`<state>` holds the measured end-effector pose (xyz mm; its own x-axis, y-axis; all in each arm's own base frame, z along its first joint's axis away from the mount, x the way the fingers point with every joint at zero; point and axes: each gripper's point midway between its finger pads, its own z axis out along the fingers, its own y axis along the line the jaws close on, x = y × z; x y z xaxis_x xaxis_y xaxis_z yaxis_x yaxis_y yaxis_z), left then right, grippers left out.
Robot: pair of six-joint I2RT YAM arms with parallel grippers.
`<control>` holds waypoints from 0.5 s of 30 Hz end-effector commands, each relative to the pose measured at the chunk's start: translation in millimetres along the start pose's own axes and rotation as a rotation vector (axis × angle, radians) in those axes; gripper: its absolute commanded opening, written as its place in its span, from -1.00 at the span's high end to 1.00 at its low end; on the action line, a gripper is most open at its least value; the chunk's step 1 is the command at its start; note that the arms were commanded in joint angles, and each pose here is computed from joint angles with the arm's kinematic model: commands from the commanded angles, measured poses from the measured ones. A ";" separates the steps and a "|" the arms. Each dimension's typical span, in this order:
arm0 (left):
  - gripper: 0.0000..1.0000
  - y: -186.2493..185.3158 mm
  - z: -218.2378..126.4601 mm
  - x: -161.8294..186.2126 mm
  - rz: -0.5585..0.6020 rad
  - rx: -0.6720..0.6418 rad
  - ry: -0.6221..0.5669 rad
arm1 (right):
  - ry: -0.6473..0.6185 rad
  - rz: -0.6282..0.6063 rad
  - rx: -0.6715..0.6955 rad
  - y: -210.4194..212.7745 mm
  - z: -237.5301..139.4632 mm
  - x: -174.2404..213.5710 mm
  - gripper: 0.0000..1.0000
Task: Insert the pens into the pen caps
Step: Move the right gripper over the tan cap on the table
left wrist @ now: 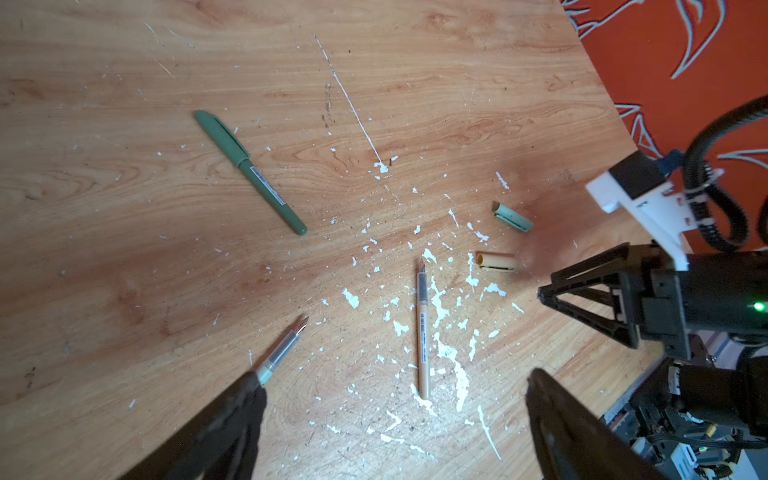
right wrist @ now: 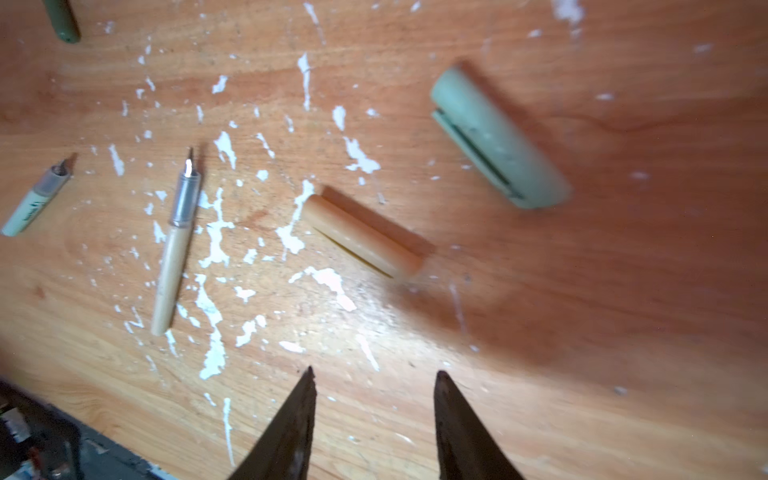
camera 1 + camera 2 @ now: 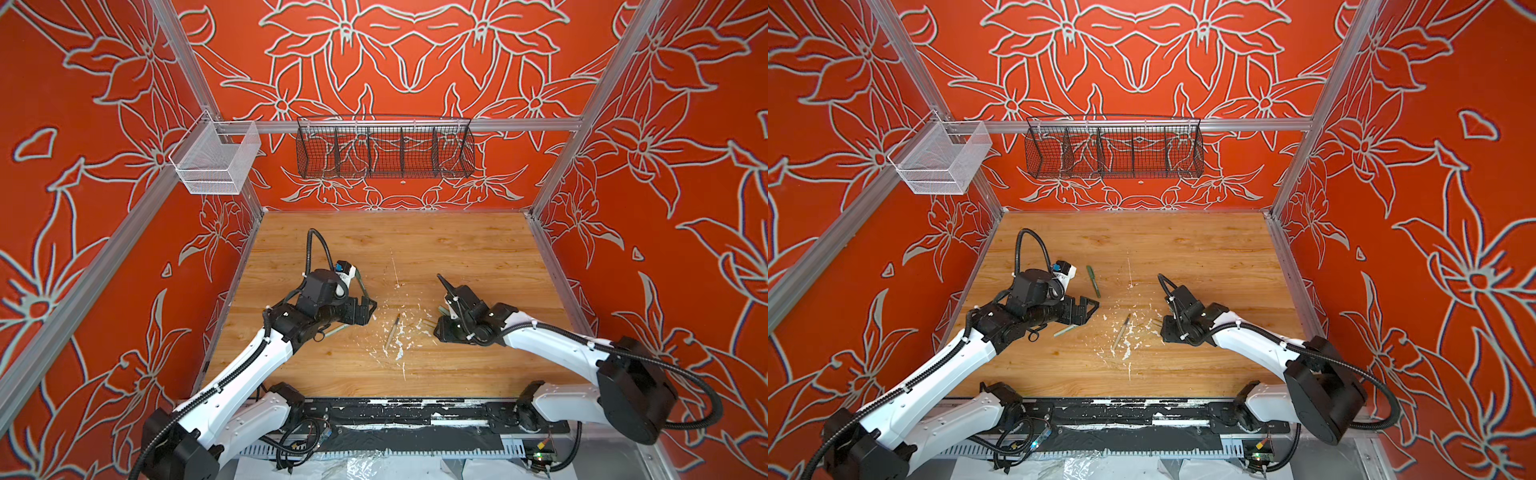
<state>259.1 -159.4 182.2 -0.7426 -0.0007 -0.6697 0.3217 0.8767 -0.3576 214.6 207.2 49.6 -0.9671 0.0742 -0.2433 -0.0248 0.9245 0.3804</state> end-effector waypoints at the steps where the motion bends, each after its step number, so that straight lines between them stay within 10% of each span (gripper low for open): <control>1: -0.94 1.0 -0.9 1.2 0.009 -0.009 -0.004 | 0.026 0.063 -0.066 17.6 14.2 -1.4 -0.04; 15: -0.94 10.5 -2.6 4.9 -0.011 -0.055 -0.012 | -0.015 0.054 0.024 0.4 31.4 -32.8 -0.11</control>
<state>259.7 -151.3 175.5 -0.7448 -0.0077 -0.6672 0.2878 0.8984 -0.3317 243.2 227.4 32.4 -0.9691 0.1203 -0.2155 0.0195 0.9077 0.4192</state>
